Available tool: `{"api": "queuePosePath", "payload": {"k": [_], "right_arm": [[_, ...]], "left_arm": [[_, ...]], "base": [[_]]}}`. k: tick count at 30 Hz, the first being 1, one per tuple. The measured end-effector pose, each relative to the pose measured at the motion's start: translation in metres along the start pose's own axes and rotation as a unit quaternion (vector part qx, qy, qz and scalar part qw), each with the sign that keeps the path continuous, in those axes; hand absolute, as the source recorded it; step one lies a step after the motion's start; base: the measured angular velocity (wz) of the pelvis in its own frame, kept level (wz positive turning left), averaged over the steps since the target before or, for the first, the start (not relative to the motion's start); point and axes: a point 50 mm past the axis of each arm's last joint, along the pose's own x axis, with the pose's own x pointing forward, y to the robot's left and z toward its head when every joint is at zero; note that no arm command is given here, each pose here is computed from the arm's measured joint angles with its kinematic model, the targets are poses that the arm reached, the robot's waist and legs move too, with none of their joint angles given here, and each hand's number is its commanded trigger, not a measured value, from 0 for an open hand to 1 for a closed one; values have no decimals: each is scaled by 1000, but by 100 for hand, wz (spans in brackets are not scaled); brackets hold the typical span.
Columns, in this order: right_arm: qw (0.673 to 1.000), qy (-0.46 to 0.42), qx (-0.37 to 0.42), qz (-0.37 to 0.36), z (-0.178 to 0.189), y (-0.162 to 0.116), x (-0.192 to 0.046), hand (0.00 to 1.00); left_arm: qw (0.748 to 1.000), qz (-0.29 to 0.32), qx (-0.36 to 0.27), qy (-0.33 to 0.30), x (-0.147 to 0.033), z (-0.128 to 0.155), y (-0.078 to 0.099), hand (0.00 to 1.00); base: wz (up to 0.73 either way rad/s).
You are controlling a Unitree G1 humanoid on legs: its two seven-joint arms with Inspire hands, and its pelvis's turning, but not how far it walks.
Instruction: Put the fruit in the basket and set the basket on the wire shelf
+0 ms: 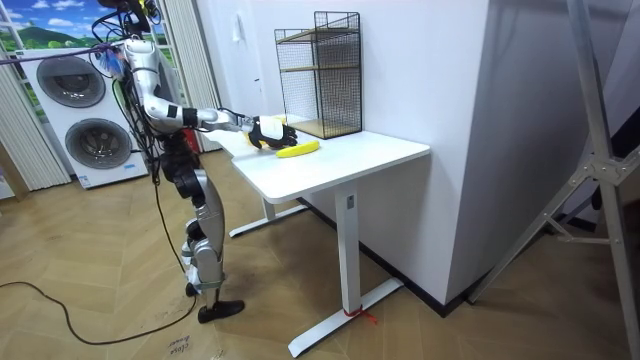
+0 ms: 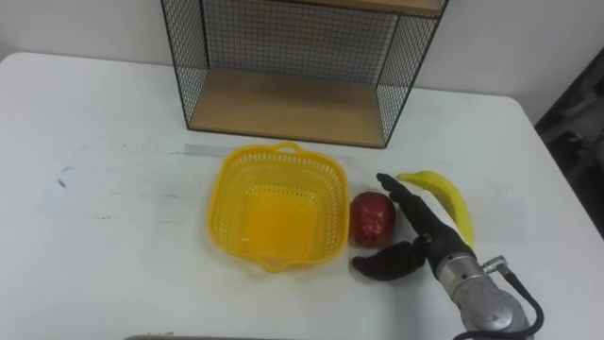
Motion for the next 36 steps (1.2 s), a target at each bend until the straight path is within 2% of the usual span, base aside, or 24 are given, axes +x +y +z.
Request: {"api": "queuePosePath", "payload": {"k": [4,5,6,7,20,36], "right_arm": [[1000,0,0,0,0,0,0,0],[1000,0,0,0,0,0,0,50],[1000,0,0,0,0,0,0,80],[1000,0,0,0,0,0,0,100],[999,9,-1,-52,-2,-11,8,100],[999,7,8,-41,-3,-5,8,100]], "left_arm": [[1000,0,0,0,0,0,0,0],[1000,0,0,0,0,0,0,0],[1000,0,0,0,0,0,0,0],[1000,-1,2,-1,0,0,0,0],[1000,-8,22,-2,0,2,-4,0],[1000,-12,27,-5,0,5,-6,0]], "base": [[0],[0],[0],[0],[1],[0]]}}
